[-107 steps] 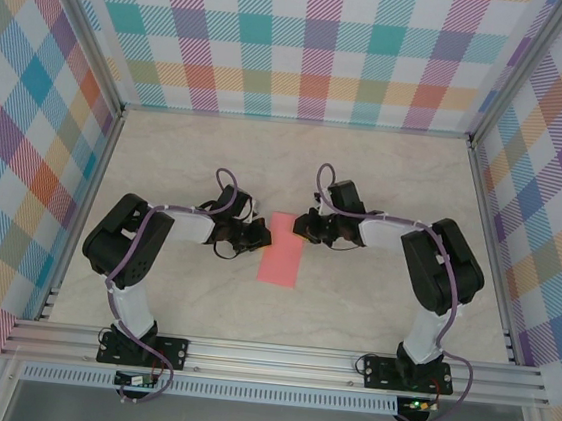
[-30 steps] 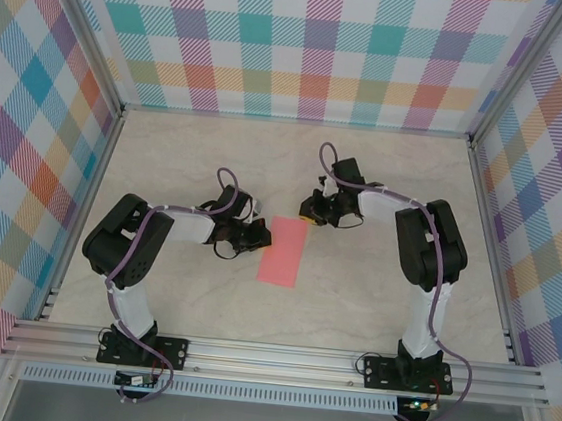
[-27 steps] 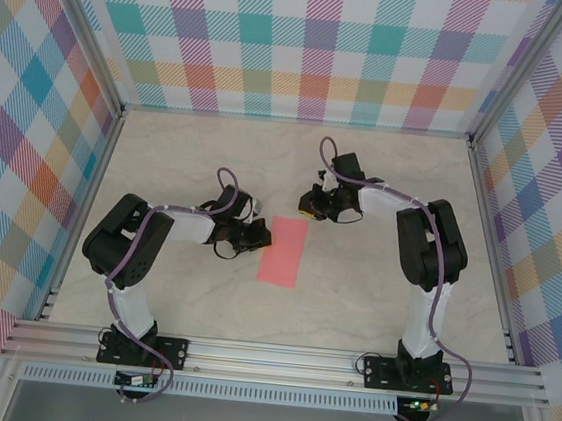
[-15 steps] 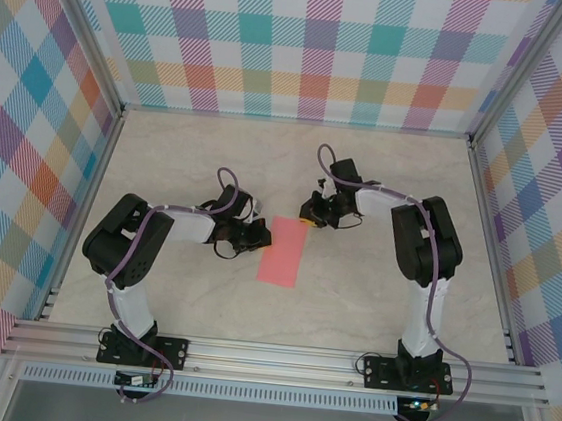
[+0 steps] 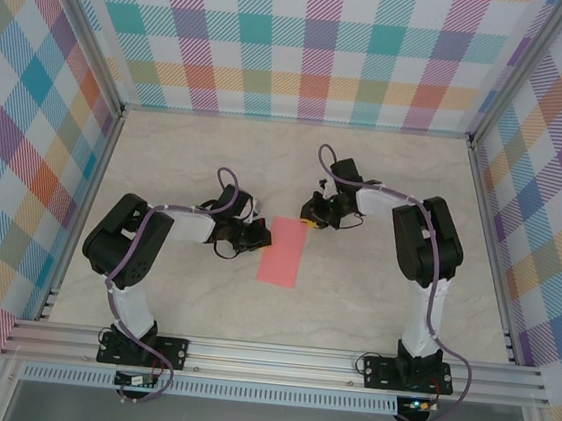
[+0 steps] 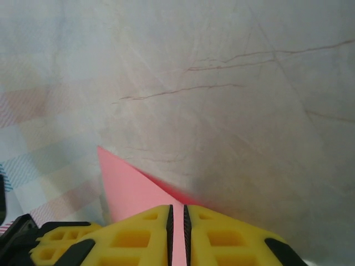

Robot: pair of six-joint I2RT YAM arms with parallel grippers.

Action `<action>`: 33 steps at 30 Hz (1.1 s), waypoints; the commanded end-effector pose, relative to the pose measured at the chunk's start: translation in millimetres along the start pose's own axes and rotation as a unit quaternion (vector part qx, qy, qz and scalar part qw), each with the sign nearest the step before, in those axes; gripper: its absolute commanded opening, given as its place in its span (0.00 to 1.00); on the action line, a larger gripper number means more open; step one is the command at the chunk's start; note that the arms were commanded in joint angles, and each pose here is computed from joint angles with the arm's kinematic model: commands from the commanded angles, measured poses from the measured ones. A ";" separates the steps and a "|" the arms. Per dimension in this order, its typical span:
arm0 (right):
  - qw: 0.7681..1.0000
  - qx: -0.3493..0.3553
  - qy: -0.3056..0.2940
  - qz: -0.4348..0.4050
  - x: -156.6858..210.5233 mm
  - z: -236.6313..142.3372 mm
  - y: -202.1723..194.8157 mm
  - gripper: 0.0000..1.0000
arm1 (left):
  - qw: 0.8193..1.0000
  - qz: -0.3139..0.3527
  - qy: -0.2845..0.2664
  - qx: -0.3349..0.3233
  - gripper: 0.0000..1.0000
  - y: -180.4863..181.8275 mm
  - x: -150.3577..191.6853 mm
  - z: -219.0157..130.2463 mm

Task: Fold a paper plane with a square sheet of paper (pick it up from the middle)
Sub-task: First fold in half a square sheet of paper at the center of the table.

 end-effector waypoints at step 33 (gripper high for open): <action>0.997 -0.065 0.030 -0.005 134.9 -0.9 33.8 0.12 | 0.989 -0.042 0.046 -0.134 0.00 60.8 35.3 2.4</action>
Point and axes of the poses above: each hand's point on the last joint's axis, 136 mm out from that joint toward the fingers, its own z axis out along the fingers, its own y axis along the line the jaws close on, x = y × z, the point moved 6 cm from there along -z, back along the fingers, and after that the axes turned 8 degrees about -z, right-handed, at the moved point
